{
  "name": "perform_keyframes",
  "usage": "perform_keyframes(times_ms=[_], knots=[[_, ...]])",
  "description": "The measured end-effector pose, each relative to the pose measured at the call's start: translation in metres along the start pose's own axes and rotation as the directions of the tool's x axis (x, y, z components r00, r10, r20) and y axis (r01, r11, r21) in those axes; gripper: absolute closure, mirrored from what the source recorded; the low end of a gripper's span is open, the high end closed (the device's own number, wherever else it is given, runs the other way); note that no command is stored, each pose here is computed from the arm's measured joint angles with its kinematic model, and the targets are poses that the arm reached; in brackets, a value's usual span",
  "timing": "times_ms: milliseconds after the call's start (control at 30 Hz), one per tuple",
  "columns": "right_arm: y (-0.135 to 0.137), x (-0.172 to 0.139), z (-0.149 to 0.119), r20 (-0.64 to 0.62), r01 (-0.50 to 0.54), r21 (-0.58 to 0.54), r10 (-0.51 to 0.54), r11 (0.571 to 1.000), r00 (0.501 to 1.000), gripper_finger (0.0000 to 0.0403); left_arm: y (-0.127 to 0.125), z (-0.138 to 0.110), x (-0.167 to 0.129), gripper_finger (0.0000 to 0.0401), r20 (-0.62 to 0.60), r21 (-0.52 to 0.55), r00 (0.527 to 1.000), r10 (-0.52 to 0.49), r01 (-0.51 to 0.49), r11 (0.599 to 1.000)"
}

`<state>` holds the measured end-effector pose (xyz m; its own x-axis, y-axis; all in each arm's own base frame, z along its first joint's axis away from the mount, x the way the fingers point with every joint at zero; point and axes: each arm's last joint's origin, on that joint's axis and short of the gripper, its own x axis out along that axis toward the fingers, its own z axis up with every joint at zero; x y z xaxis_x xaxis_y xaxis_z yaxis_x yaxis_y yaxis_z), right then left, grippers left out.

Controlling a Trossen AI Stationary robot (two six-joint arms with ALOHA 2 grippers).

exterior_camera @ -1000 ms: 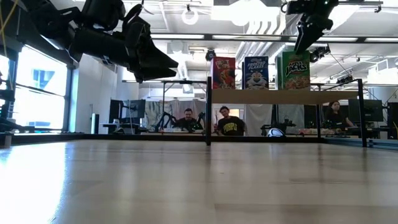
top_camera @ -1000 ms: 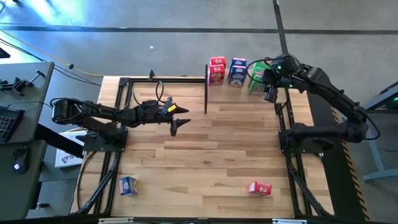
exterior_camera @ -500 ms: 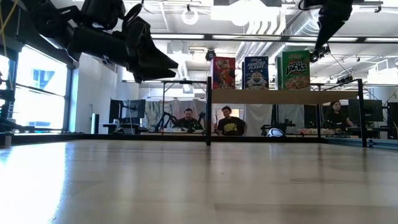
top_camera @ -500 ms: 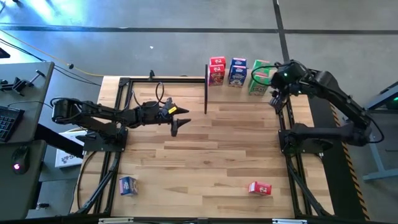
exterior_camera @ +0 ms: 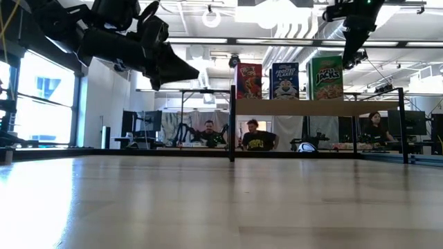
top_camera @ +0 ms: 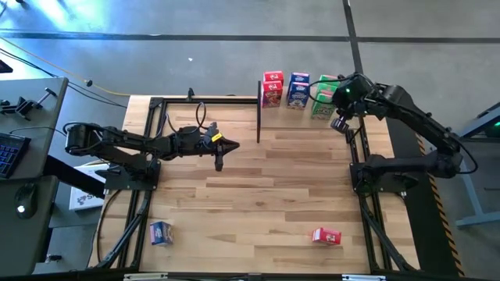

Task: Stack cereal on shelf
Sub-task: Put the green cereal box on the shelf and aligned with the other green cereal boxes, then put the red cereal box on the shelf and aligned with the other red cereal boxes

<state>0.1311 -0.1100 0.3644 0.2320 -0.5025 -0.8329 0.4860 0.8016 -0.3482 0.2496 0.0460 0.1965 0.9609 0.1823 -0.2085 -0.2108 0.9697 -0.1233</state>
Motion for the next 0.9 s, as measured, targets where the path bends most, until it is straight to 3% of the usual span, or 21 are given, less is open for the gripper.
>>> perform_keyframes(times_ms=[100, 400, 600, 900], knots=[[0.000, 0.000, 0.002, 0.019, 0.004, 0.004, -0.004, 1.000, 1.000, 0.0378, 0.000, 0.000, 0.000, 0.0396, -0.001, -0.001, 1.000, -0.005, 0.005, 1.000], [-0.002, -0.022, -0.010, 0.035, 0.063, 0.014, -0.063, 0.998, 0.997, 0.0381, -0.002, 0.001, -0.001, 0.0400, -0.004, -0.029, 0.999, -0.049, 0.049, 0.998], [0.014, -0.037, -0.029, 0.169, -0.159, 0.063, 0.147, 0.985, 0.975, 0.0400, -0.002, 0.003, -0.002, 0.0400, 0.007, -0.046, 0.998, -0.057, 0.057, 0.997], [0.065, -0.012, -0.060, 0.063, -0.350, 0.111, 0.345, 0.930, 0.937, 0.0393, -0.001, 0.002, -0.002, 0.0400, 0.002, -0.046, 0.999, -0.036, 0.036, 0.998]])
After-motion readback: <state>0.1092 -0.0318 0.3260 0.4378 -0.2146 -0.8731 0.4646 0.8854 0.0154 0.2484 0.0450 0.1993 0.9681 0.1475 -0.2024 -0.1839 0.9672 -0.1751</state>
